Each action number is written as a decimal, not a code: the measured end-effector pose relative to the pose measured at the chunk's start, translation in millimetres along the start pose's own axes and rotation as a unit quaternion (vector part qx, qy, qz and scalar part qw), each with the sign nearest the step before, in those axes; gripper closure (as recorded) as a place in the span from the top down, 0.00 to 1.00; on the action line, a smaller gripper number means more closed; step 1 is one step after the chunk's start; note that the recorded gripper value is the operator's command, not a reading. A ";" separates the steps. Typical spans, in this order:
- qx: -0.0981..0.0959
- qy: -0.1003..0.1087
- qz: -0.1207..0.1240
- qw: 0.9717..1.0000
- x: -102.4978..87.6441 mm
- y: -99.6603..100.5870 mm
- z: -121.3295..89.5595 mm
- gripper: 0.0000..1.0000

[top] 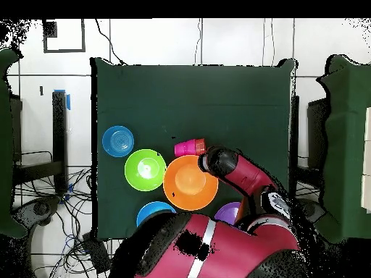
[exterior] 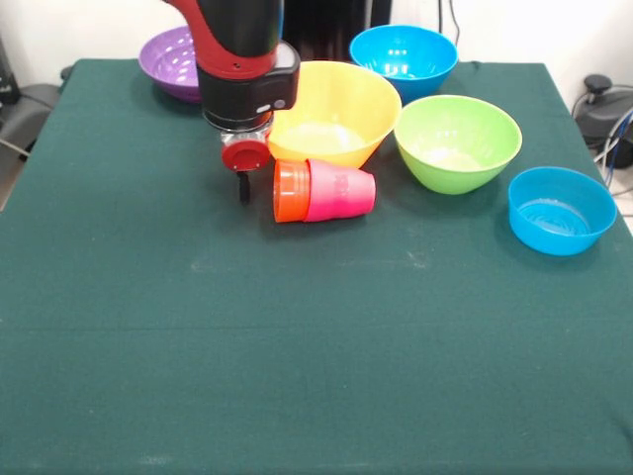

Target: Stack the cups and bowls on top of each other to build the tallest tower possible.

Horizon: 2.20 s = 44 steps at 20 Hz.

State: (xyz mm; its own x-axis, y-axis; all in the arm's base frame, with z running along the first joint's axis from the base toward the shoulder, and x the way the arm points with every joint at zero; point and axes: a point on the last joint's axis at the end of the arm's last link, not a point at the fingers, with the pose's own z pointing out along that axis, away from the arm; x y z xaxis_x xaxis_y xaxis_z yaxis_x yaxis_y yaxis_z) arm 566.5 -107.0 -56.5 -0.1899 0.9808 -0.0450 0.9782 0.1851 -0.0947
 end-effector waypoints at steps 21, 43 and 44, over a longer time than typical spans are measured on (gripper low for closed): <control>0.025 -0.025 -0.036 0.999 7.6 0.9 -50.3 1.00; 0.010 -0.037 -0.032 0.999 -2.7 10.2 -89.4 0.00; 0.012 -0.035 -0.034 0.999 0.1 10.4 -89.4 0.00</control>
State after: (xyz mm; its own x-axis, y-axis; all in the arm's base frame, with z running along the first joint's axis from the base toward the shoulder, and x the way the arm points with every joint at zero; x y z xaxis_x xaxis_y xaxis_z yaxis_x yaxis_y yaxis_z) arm 584.2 -99.4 31.5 -0.2616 0.9593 -0.1066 0.9608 0.2483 -0.1235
